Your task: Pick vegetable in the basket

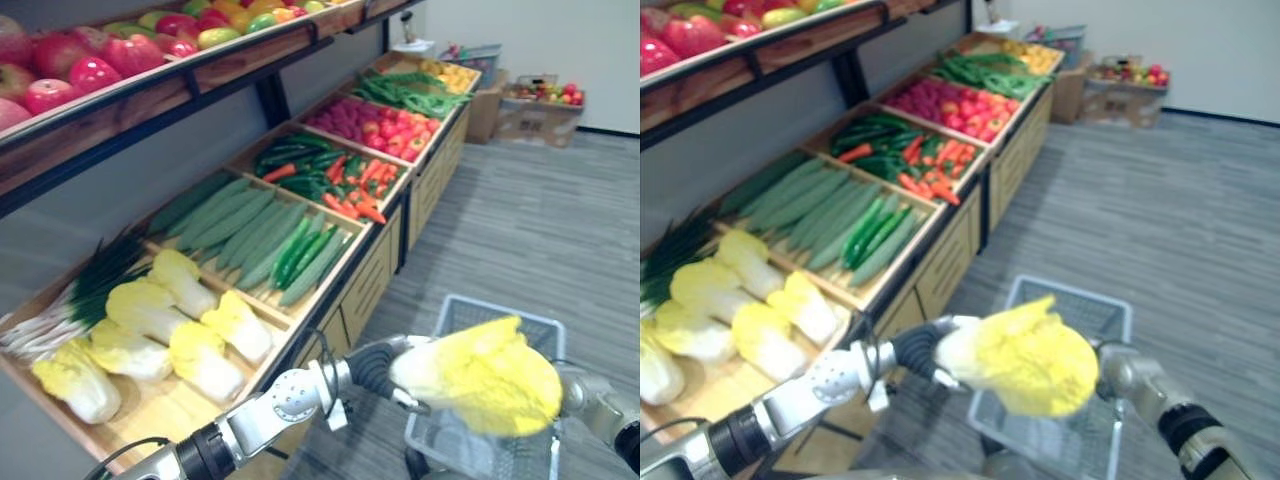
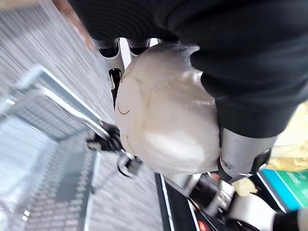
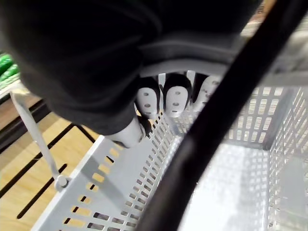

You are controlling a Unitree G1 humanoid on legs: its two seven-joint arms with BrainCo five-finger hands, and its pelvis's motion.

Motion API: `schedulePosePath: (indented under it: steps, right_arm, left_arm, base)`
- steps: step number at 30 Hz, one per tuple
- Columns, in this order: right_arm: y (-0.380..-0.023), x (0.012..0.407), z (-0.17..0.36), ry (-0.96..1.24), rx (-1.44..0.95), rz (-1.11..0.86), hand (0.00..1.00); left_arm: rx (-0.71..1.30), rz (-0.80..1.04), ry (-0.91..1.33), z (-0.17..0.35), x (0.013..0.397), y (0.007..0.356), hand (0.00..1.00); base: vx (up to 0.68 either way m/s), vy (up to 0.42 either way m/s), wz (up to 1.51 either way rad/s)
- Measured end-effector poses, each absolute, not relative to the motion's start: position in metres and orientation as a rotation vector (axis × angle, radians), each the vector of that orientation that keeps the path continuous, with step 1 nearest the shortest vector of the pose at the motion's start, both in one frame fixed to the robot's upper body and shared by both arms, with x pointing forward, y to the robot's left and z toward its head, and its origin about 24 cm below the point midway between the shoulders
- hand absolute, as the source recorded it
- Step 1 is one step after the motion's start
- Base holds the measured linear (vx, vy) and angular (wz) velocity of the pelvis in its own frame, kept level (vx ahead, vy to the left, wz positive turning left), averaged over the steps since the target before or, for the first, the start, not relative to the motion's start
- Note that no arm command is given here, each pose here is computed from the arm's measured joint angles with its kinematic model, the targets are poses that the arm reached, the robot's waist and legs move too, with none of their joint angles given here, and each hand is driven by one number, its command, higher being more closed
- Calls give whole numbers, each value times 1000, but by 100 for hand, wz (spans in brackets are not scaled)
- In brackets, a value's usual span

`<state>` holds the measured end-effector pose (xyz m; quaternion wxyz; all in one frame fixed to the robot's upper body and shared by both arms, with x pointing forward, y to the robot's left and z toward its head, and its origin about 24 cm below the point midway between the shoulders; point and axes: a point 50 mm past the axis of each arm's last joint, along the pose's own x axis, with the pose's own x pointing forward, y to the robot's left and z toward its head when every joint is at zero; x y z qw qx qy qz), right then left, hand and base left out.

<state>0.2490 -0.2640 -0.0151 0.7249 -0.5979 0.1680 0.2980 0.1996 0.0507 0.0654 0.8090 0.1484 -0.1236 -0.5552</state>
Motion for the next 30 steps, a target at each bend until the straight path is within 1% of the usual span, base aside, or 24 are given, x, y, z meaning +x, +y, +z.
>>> schedulePosePath:
  steps: [2, 5, 6, 10, 14, 18, 21, 27, 30]
  right_arm:
    - [-253, 258, -5, 303, -1324, 691, 100]
    - [-244, 268, 4, 260, -1322, 714, 100]
    - [-240, 272, 8, 246, -1318, 726, 100]
    - [-231, 281, 17, 200, -1336, 750, 100]
    - [-226, 284, 20, 185, -1350, 767, 100]
    - [-223, 288, 22, 189, -1353, 790, 100]
    - [-220, 292, 27, 174, -1358, 796, 100]
    - [-213, 298, 34, 144, -1345, 803, 100]
    - [-208, 303, 40, 130, -1342, 813, 100]
  left_arm:
    - [329, -1273, -290, 69, 197, 39, 100]
    - [356, -1359, -297, 69, 192, 30, 100]
    - [372, -1412, -296, 67, 189, 24, 100]
    - [407, -1503, -281, 59, 185, 11, 100]
    - [455, -1501, -206, 42, 193, 11, 100]
    - [586, -1491, -129, 18, 202, 18, 100]
    - [646, -1490, -118, 10, 204, 18, 100]
    - [792, -1484, -101, -5, 219, -1, 100]
    - [891, -1409, -78, -7, 241, -8, 100]
  base:
    - [-21, 22, -10]
    - [-39, 42, -14]
    - [-31, 36, -11]
    - [-25, 42, -22]
    - [-39, 30, -14]
    - [-76, 17, -6]
    - [-73, 1, -8]
    - [-82, -9, 0]
    - [-88, -4, 5]
